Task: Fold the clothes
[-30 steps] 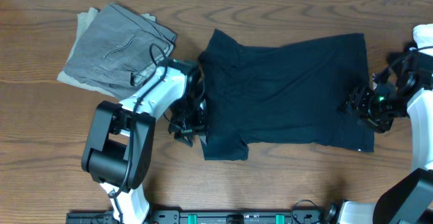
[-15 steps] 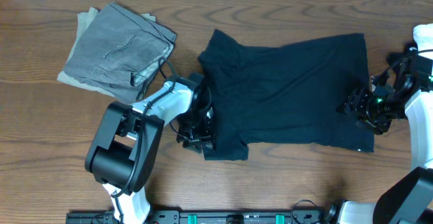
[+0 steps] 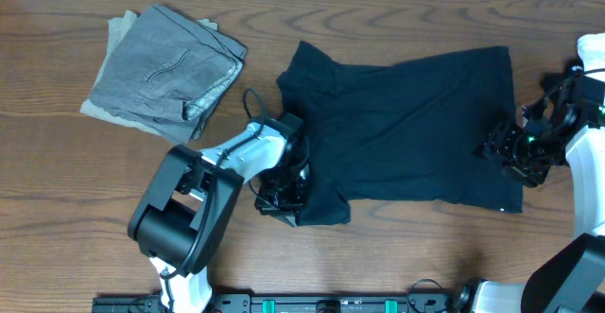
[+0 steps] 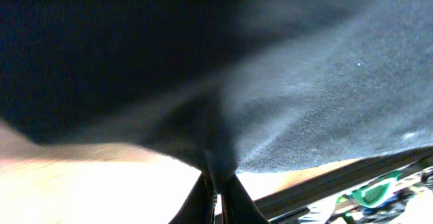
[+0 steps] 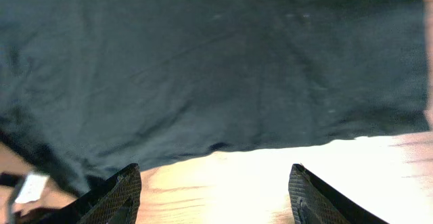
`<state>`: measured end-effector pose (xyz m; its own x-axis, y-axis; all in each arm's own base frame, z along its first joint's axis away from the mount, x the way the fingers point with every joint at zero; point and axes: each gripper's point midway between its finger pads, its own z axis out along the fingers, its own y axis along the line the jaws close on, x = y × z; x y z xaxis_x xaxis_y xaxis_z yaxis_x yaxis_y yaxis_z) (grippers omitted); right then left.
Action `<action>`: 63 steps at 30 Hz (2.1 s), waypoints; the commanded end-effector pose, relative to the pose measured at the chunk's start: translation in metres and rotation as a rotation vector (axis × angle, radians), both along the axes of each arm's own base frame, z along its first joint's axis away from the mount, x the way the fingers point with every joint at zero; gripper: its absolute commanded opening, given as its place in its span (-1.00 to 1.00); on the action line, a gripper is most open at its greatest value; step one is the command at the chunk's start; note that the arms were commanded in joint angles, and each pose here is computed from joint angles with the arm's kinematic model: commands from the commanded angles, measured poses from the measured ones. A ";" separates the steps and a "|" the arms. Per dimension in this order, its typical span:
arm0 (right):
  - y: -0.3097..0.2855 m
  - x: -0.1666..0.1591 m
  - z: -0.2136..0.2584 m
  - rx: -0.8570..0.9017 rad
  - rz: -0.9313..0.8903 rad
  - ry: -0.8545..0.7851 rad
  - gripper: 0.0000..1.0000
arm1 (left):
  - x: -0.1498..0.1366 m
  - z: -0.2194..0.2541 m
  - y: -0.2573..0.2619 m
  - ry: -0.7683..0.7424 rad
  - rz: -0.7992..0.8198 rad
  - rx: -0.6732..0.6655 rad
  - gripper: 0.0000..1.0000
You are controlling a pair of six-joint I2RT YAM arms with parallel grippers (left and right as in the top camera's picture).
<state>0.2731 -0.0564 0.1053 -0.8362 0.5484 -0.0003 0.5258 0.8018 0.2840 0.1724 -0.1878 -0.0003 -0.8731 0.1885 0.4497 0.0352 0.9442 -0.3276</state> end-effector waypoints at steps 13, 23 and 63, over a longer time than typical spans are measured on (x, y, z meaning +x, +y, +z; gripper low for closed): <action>-0.045 -0.037 -0.040 -0.094 -0.214 0.124 0.49 | 0.041 0.035 0.019 -0.089 0.187 -0.095 -0.88; -0.046 -0.061 -0.086 -0.078 -0.355 0.161 0.33 | 0.039 0.038 0.016 -0.074 0.191 -0.111 -0.88; -0.047 -0.062 -0.026 -0.069 -0.205 0.218 -0.98 | 0.031 0.075 0.019 -0.151 0.155 -0.155 -0.88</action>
<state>0.2072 -0.1045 0.0700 -0.6576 0.7428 0.1255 0.7527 0.6547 0.0691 0.1992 -0.1673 0.0553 -0.9299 0.0802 0.3590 -0.0935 0.8923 -0.4417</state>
